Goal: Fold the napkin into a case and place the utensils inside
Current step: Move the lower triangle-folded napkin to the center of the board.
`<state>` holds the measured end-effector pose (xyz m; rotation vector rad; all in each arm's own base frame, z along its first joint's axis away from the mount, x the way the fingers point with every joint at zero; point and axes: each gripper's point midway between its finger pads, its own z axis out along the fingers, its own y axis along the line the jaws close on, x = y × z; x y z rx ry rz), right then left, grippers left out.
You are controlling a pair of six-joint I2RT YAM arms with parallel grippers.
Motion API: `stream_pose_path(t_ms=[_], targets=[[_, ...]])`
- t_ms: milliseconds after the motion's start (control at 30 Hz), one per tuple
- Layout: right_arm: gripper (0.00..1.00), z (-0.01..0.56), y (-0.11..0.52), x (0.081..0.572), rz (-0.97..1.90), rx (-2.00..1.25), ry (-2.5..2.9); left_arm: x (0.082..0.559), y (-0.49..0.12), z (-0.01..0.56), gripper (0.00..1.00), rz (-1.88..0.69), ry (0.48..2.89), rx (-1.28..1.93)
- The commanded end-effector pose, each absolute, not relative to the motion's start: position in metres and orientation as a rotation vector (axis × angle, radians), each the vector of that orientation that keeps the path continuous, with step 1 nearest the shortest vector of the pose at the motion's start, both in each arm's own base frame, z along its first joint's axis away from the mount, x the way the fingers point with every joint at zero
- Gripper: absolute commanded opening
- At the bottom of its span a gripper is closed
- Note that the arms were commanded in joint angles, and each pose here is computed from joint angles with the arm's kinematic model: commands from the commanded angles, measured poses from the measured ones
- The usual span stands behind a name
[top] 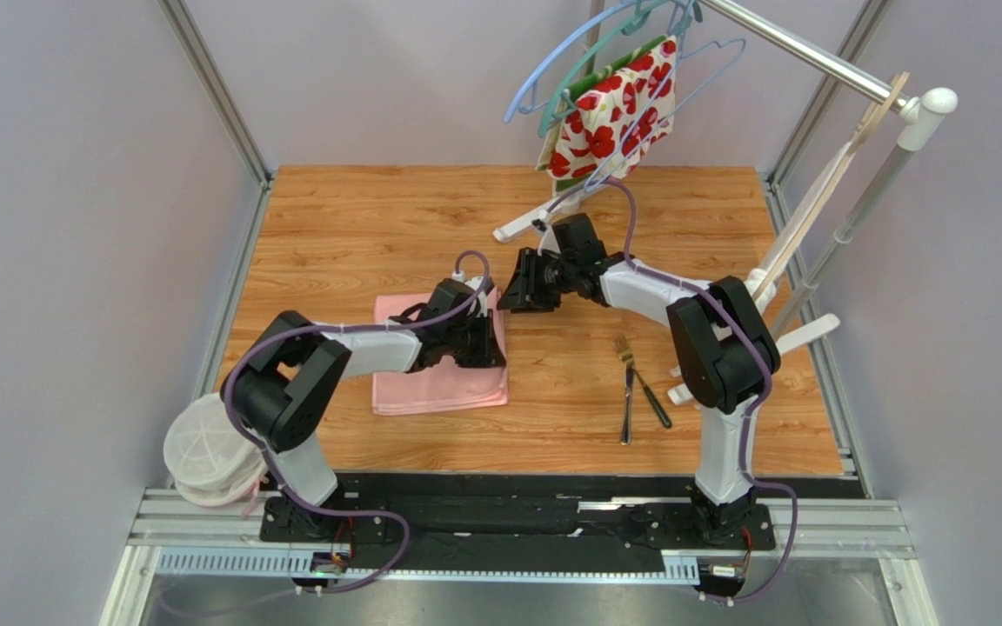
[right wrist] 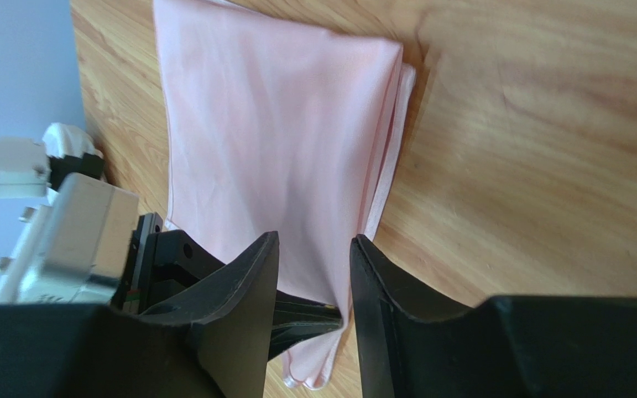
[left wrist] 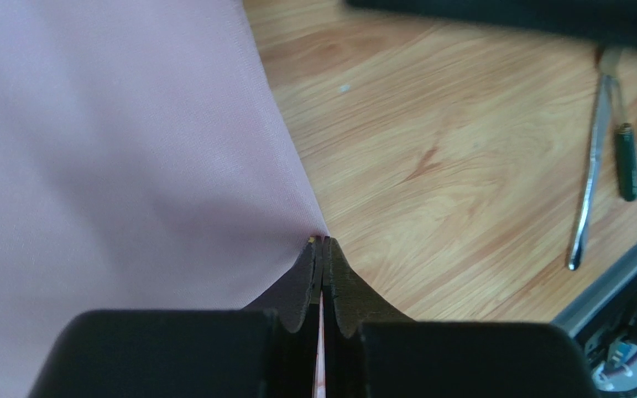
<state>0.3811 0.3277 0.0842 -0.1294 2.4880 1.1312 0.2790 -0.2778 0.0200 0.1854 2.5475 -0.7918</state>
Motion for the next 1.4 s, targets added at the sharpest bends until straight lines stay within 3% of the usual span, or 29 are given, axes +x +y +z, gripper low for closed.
stream_pose_path(t_ms=[0,200,267,400,500,567,800,867,967,1000,1100,1367], targets=[[0.41,0.095,0.311,0.368,1.054,-0.163,2.485,0.273,-0.308,-0.001,0.01,-0.881,2.571,0.199],[0.43,0.100,0.258,0.366,0.838,-0.057,2.506,0.288,-0.362,0.017,0.01,-1.089,2.515,0.193],[0.45,0.101,0.238,0.367,0.775,-0.013,2.514,0.296,-0.373,0.035,0.05,-1.134,2.464,0.201],[0.49,0.105,0.209,0.368,0.620,-0.020,2.535,0.294,-0.363,0.073,0.33,-1.101,2.393,0.222],[0.52,0.112,0.221,0.358,0.673,-0.091,2.513,0.282,-0.337,0.099,0.46,-1.024,2.362,0.244],[0.54,0.112,0.234,0.348,0.678,-0.162,2.522,0.275,-0.311,0.105,0.48,-0.921,2.386,0.221],[0.46,0.112,0.291,0.301,0.769,-0.317,2.537,0.300,-0.212,0.140,0.25,-0.721,2.351,0.060],[0.36,0.100,0.306,0.282,0.819,-0.338,2.577,0.310,-0.200,0.128,0.10,-0.683,2.413,0.047],[0.23,0.077,0.311,0.263,0.780,-0.362,2.620,0.327,-0.205,0.089,0.03,-0.630,2.522,0.033],[0.16,0.072,0.310,0.262,0.771,-0.348,2.618,0.326,-0.206,0.078,0.02,-0.631,2.540,0.027],[0.09,0.048,0.298,0.255,0.705,-0.343,2.651,0.327,-0.204,0.040,0.00,-0.600,2.565,-0.037],[0.06,0.011,0.260,0.276,0.490,-0.314,2.681,0.273,-0.210,-0.006,0.00,-0.488,2.679,-0.059]])
